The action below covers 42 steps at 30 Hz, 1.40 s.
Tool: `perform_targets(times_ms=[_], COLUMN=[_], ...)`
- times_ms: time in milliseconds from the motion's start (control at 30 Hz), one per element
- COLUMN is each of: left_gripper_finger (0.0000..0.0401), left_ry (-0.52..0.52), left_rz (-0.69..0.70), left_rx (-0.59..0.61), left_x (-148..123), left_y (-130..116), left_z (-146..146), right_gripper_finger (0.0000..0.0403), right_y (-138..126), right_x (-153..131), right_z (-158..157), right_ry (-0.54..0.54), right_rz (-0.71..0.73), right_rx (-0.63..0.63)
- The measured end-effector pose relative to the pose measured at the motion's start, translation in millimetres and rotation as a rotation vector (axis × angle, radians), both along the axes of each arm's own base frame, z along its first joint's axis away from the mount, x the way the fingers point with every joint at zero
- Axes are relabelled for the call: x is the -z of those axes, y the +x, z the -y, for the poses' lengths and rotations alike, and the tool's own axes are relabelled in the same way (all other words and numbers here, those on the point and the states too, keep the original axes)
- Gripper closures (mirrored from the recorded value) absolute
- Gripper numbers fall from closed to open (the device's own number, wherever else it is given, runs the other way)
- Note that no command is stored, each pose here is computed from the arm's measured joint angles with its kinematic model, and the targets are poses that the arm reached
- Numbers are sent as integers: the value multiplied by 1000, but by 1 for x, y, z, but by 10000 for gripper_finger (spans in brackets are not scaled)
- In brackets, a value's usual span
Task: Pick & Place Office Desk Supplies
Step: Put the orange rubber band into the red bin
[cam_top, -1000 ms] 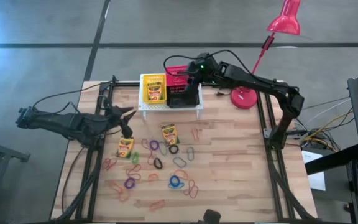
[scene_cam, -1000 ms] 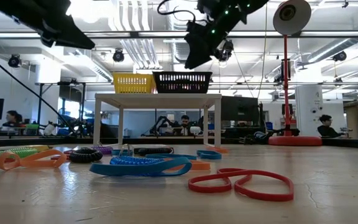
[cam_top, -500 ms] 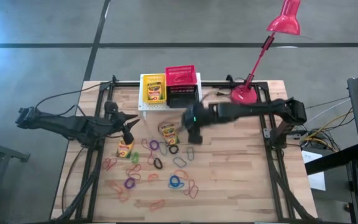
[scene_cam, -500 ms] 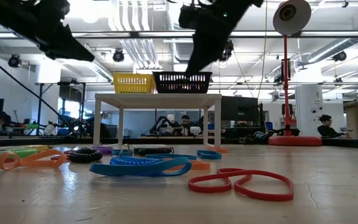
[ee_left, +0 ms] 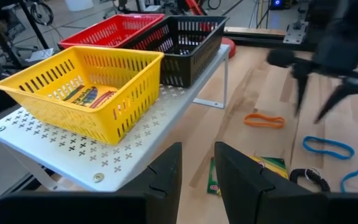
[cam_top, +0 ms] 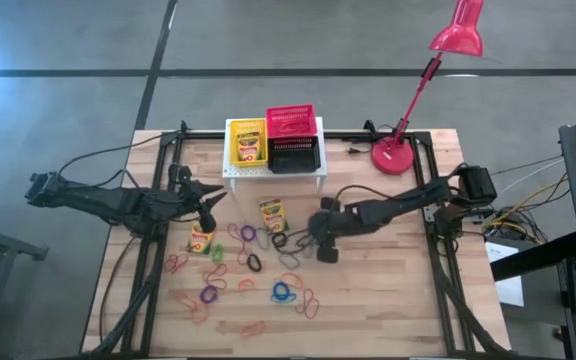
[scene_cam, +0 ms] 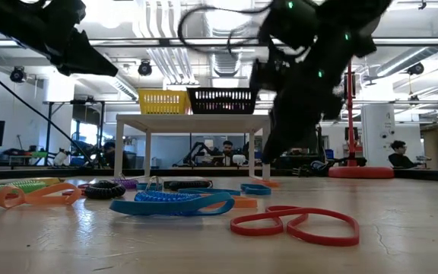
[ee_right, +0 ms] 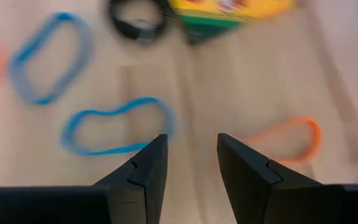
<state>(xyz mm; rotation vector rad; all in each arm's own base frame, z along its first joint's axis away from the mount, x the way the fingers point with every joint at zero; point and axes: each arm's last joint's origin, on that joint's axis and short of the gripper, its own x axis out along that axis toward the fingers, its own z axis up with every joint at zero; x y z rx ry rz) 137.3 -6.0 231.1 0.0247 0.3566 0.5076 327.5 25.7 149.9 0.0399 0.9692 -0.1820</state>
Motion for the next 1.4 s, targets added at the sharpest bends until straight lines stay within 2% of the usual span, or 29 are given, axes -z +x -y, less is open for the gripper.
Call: perform_targets(times_ms=[100,333,600,767,1000,1067,1200,1400], left_gripper_finger=[303,303,303,303,303,303,303,303], left_ry=[1,9,18,19,19,19,18,18], left_rz=[1,-3,3,5,5,7,11,14], left_rx=[0,3,8,9,9,9,9,9], left_x=[0,0,-1,-2,-2,-2,-2,-2], left_y=[0,0,1,1,1,1,1,1], left_z=[0,0,0,0,0,0,0,0], right_gripper_finger=[269,283,308,329,374,389,394,395], right_y=[-6,-17,-21,-23,-27,-26,-19,-2], right_x=[10,26,34,37,40,39,32,-6], right_z=[5,13,23,25,25,25,25,23], right_ry=[-40,-84,-66,-42,-67,-67,-77,-49], right_rz=[21,65,65,45,29,28,34,138], right_rx=[67,96,55,-32,-83,-85,-95,-163])
